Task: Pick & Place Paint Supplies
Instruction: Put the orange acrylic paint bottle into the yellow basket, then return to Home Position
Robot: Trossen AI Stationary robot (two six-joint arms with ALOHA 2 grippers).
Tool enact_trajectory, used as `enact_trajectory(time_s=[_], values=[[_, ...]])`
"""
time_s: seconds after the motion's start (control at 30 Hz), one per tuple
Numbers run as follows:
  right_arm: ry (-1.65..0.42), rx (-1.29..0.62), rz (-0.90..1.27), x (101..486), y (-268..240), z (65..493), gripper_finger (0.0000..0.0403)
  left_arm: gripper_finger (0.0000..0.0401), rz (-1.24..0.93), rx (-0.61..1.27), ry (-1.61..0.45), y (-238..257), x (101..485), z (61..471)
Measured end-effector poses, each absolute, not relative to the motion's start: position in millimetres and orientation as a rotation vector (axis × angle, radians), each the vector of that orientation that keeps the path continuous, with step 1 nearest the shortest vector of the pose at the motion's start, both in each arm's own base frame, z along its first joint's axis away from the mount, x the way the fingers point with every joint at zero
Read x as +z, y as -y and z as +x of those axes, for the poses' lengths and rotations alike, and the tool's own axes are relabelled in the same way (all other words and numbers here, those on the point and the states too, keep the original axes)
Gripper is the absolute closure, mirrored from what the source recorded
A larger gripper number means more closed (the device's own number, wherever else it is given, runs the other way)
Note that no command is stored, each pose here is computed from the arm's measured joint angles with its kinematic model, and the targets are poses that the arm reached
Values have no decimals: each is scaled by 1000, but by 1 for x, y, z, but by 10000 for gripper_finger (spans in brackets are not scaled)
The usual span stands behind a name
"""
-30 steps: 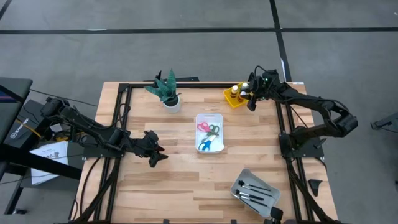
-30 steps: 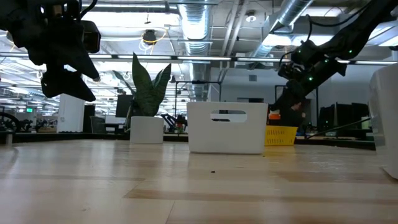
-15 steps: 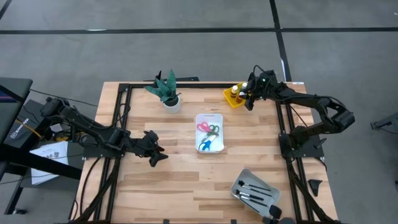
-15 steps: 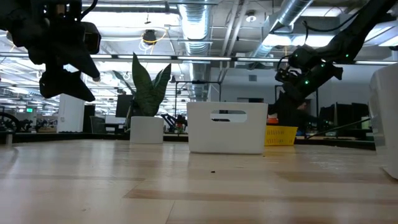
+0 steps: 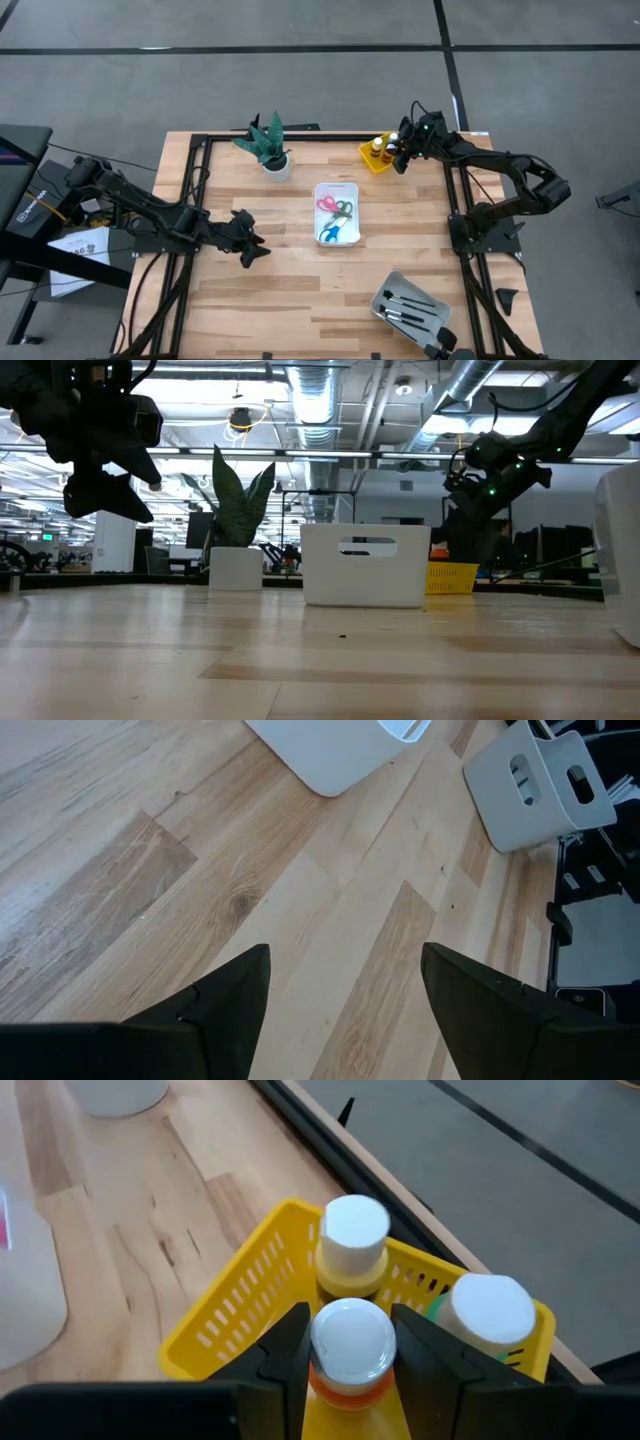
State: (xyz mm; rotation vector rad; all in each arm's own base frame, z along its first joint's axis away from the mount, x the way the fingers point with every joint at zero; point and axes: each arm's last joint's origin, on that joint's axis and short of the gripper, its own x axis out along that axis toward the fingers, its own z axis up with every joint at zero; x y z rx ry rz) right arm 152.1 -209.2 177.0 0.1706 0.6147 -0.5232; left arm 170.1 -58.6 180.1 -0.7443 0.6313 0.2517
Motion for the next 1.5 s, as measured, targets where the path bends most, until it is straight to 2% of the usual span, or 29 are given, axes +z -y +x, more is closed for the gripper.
enact_trajectory(time_s=[0.77, 1.13, 1.5], values=[[-599, -538, 273, 169, 213, 156, 294, 147, -762, 257, -629, 59, 180, 170], [-606, -540, 315, 166, 211, 155, 204, 147, -767, 258, -629, 59, 180, 170], [-543, -564, 277, 182, 209, 153, 187, 147, -787, 265, -627, 59, 180, 170]])
